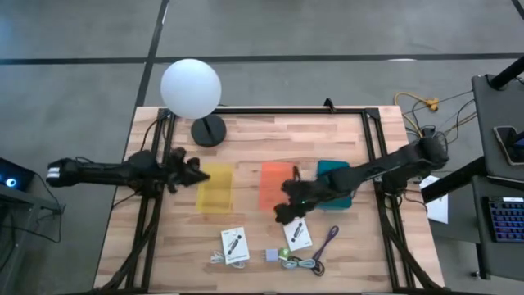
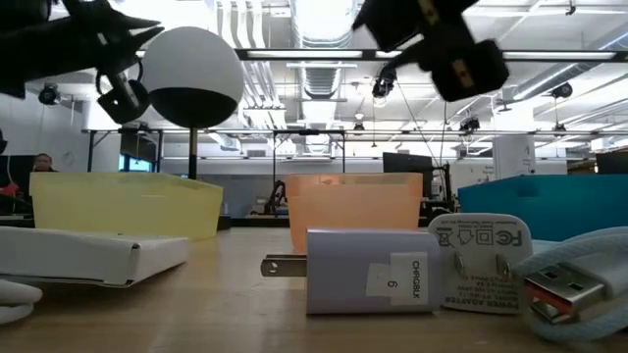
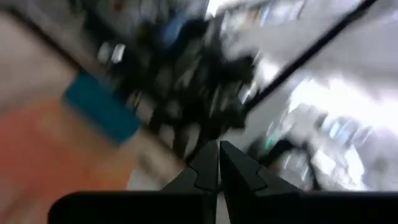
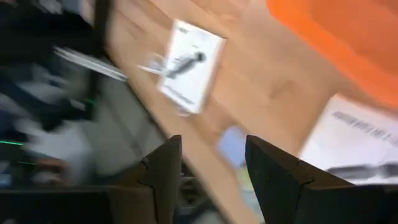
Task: Pick and place items into bin
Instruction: Put the left card reader box into the blue bin
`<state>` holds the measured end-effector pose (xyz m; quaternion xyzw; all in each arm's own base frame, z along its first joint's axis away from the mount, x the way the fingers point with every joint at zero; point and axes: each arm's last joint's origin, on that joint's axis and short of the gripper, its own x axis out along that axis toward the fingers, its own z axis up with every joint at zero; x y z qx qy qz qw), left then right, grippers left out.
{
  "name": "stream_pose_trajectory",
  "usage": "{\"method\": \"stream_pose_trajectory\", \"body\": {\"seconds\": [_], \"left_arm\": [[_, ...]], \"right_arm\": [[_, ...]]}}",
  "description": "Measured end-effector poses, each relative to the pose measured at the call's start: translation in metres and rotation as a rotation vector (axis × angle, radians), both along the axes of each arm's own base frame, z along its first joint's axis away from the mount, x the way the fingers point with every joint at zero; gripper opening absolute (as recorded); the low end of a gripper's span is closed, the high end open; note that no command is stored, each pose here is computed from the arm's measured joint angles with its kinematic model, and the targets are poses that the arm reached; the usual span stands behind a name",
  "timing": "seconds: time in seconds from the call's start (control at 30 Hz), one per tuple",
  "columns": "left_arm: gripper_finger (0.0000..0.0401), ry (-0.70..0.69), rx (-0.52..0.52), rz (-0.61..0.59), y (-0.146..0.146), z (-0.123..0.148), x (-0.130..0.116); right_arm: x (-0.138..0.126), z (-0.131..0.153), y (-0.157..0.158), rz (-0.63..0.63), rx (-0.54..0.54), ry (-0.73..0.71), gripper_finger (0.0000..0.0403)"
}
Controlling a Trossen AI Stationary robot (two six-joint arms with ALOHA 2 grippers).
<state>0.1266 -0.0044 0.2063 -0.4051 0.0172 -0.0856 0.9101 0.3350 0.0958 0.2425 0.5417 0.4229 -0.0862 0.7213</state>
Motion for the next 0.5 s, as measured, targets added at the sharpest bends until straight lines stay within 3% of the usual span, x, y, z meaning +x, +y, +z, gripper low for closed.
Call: {"method": "stream_pose_trajectory", "body": {"seconds": [0.1,0.23,0.43,0.5], "left_arm": [[0.0,0.25,0.159,-0.083,-0.012,0.013,-0.002],[0.0,0.511,0.358,-0.102,-0.024,0.039,-0.007],[0.0,0.625,0.414,-0.143,-0.058,0.073,0.006],[0.0,0.637,0.478,-0.146,-0.079,0.076,0.014]], "right_arm": [[0.015,-0.01,0.014,0.156,-0.101,0.067,0.0164],[0.024,-0.018,0.035,0.334,-0.227,0.143,0.0164],[0.025,-0.024,0.055,0.437,-0.357,0.127,0.0164],[0.023,-0.026,0.058,0.44,-0.438,0.108,0.0164]]}}
